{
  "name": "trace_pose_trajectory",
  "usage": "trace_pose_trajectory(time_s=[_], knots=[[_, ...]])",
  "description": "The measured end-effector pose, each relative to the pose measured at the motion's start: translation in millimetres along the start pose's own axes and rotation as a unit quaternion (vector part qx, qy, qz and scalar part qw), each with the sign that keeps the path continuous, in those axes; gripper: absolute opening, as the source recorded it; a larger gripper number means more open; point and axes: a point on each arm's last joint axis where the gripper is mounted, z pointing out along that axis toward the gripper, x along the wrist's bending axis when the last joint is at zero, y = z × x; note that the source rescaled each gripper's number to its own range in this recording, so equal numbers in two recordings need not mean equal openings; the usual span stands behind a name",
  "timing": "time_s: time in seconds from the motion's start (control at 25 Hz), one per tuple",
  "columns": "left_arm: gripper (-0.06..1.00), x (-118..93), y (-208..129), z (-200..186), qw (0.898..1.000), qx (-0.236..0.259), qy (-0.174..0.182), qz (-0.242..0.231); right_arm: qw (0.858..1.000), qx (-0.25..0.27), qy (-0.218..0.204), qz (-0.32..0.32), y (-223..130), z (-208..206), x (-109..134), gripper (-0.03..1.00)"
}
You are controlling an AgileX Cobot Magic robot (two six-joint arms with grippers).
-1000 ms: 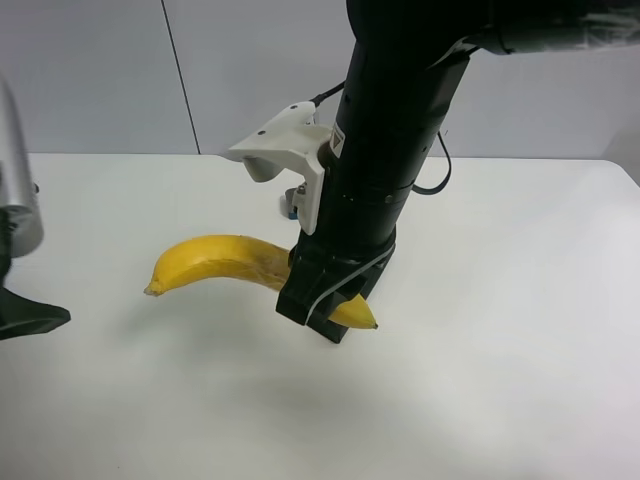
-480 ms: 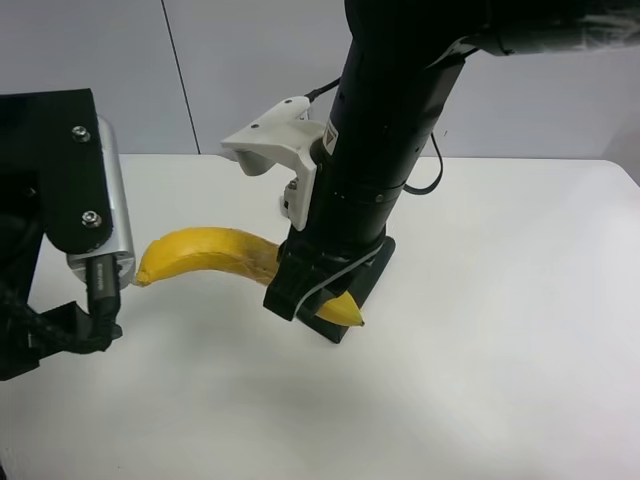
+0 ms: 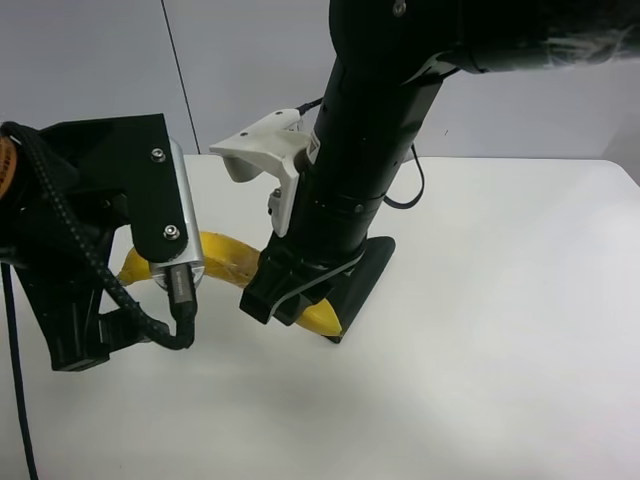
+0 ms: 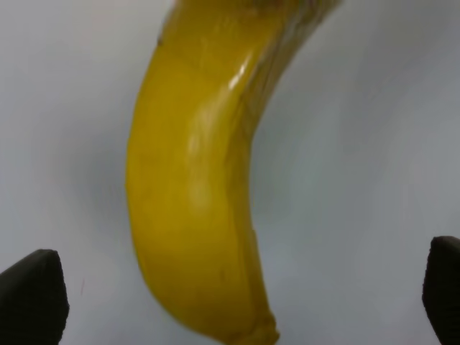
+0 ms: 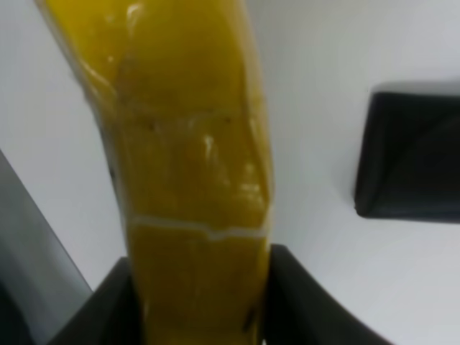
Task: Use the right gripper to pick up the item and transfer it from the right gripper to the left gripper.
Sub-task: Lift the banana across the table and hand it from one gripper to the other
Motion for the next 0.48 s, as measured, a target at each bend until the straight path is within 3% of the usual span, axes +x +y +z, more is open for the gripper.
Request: trace_pose_trajectory(time_s=[0.4,0.48], knots=[[1.00,0.5,8.9,10.4,1.000,-0.021,0.003,0.004,1.000,-0.003,0.001,0.001,0.6,0.0,0.2,0.01],[0.93,0.6,9.3,10.3,1.000,-0.023,0.003,0.004,1.000,-0.003,0.001,0.001,0.6,0.0,0.2,0.01]])
